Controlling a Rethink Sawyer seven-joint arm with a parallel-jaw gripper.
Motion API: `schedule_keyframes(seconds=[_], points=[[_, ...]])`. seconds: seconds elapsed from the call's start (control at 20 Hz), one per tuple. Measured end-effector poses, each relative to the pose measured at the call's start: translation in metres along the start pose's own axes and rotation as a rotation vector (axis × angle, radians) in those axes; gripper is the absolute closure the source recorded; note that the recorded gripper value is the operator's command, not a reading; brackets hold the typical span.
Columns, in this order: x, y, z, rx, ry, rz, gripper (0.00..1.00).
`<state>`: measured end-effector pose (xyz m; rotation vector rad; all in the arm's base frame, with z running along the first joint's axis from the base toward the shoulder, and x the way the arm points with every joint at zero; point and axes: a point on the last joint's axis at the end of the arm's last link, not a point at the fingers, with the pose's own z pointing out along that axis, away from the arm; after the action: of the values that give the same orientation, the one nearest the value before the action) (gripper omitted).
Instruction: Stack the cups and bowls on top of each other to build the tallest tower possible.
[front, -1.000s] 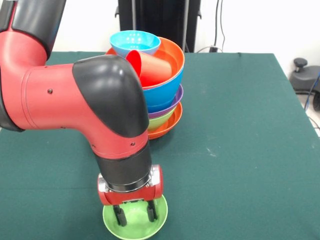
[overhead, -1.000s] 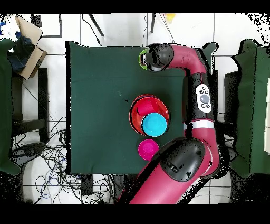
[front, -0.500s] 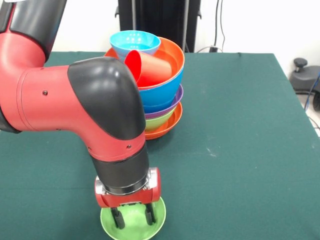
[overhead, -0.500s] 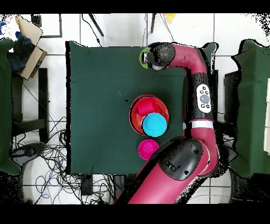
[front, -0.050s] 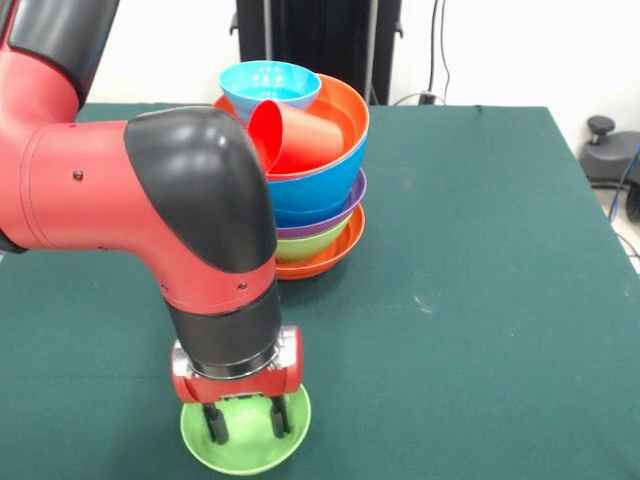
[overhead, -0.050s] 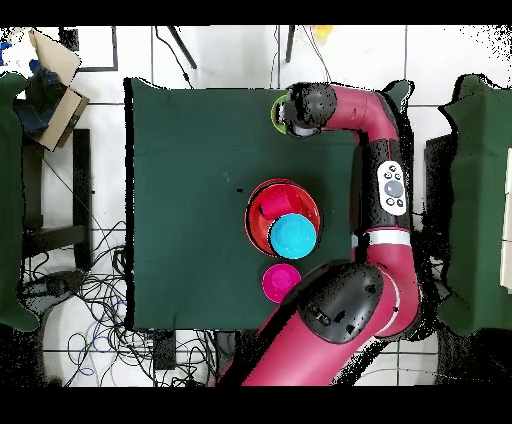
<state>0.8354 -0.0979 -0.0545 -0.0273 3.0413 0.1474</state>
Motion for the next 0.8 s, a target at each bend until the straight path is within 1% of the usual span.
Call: schedule_keyframes(seconds=[0.35, 0.7, 0.8], points=[[0.004, -0.018, -0.008, 0.036, 0.011, 0.007, 0.0], [0.004, -0.032, -0.021, 0.051, 0.013, 0.024, 0.0], [0.003, -0.036, -0.027, 0.056, 0.011, 0.028, 0.0]])
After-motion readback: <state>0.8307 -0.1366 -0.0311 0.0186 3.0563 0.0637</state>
